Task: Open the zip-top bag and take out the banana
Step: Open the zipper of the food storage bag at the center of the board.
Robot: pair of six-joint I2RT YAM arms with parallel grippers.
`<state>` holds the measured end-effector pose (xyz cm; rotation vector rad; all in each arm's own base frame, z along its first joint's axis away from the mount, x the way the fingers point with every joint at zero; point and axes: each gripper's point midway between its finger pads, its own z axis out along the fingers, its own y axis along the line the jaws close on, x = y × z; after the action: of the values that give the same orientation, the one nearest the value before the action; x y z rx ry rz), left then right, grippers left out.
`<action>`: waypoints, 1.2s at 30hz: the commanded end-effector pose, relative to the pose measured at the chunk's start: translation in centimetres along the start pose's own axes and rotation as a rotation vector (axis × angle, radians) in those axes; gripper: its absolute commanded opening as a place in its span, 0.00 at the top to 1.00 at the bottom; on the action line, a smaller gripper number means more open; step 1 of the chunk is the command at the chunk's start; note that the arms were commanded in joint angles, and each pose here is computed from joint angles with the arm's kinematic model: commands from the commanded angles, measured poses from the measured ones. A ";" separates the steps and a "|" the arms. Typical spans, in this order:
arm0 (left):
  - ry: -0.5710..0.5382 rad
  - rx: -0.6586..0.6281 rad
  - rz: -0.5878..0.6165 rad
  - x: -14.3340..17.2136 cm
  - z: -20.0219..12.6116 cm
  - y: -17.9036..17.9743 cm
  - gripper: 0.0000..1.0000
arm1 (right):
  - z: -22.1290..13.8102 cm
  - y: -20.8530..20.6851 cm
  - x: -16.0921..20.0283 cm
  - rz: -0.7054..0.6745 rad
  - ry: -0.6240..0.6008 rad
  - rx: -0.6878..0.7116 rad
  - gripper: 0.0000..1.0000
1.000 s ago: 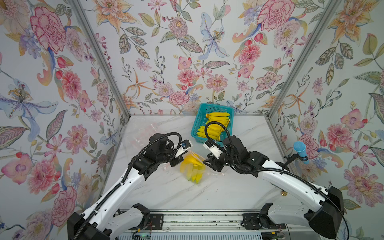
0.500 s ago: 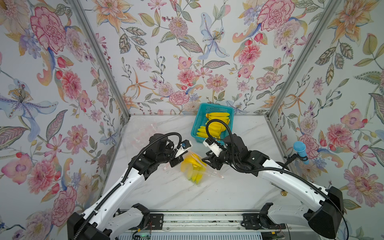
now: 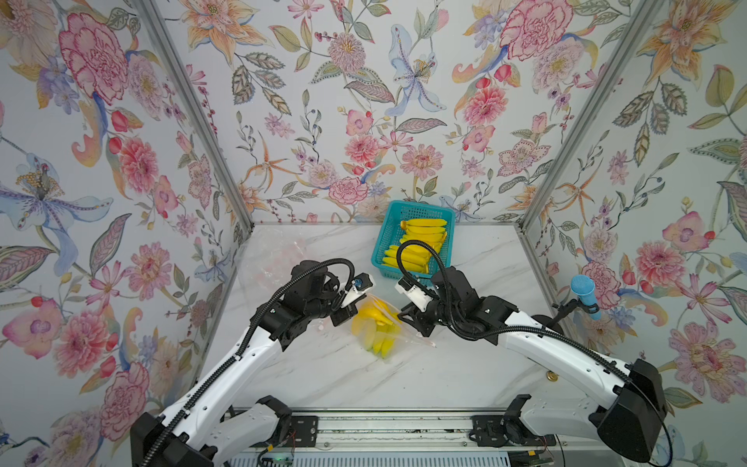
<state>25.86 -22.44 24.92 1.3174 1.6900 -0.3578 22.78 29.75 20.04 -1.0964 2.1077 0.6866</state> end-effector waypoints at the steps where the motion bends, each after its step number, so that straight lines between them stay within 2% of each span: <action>1: 0.003 0.000 -0.005 -0.2 0.0 -0.1 1.00 | 0.2 -0.4 0.7 0.018 0.026 0.007 0.93; 2: 0.004 -0.005 -0.011 -0.2 0.1 0.0 1.00 | 0.2 -0.3 0.6 0.022 0.024 0.001 1.00; 5: -0.005 -0.014 -0.039 -0.5 0.2 0.3 0.97 | -0.3 0.0 -0.5 0.060 -0.002 -0.014 1.00; 6: -0.012 -0.026 -0.070 -0.7 0.3 0.6 0.82 | -0.6 0.0 -1.1 0.084 -0.017 -0.015 1.00; 8: -0.050 -0.050 -0.123 -1.6 0.1 1.3 0.37 | -1.7 0.0 -2.6 0.128 -0.061 -0.011 1.00; 9: -0.081 -0.065 -0.151 -2.3 -0.1 1.8 0.20 | -2.2 -0.1 -3.2 0.164 -0.081 -0.006 1.00; 11: -0.150 -0.107 -0.204 -3.8 -0.8 2.9 0.14 | -3.5 -0.8 -4.6 0.236 -0.129 0.017 1.00; 14: -0.260 -0.179 -0.359 -5.6 -2.4 5.2 0.13 | -5.1 -2.1 -6.2 0.350 -0.183 0.054 1.00; 16: -0.322 -0.191 -0.471 -6.2 -2.9 5.9 0.01 | -5.5 -2.5 -6.7 0.398 -0.193 0.075 1.00; 18: -0.389 -0.183 -0.610 -6.5 -3.1 6.1 0.01 | -4.9 -2.4 -6.6 0.463 -0.174 0.061 1.00; 20: -0.405 -0.193 -0.778 -5.2 -2.9 6.2 0.01 | -3.7 -1.7 -6.2 0.498 -0.145 0.033 1.00; 23: -0.384 -0.156 -1.002 -3.0 -2.2 5.1 0.01 | -1.7 -0.8 -5.6 0.524 -0.110 0.009 1.00; 25: -0.341 -0.143 -1.100 -1.6 -1.9 4.1 0.01 | -0.8 -0.3 -6.1 0.537 -0.113 -0.014 1.00; 29: -0.236 -0.199 -1.152 1.1 -1.8 1.5 0.01 | 0.1 0.3 -7.8 0.548 -0.157 -0.064 1.00; 33: -0.189 -0.222 -1.287 3.2 -1.1 -0.8 0.01 | 1.0 0.7 -8.7 0.556 -0.162 -0.138 1.00; 36: -0.106 -0.290 -1.301 4.8 -0.8 -2.0 0.01 | 1.5 0.5 -8.6 0.562 -0.162 -0.154 1.00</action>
<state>23.94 -21.27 23.61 0.0072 2.1061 -0.9483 25.95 34.26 23.41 -0.4961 2.3328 1.0699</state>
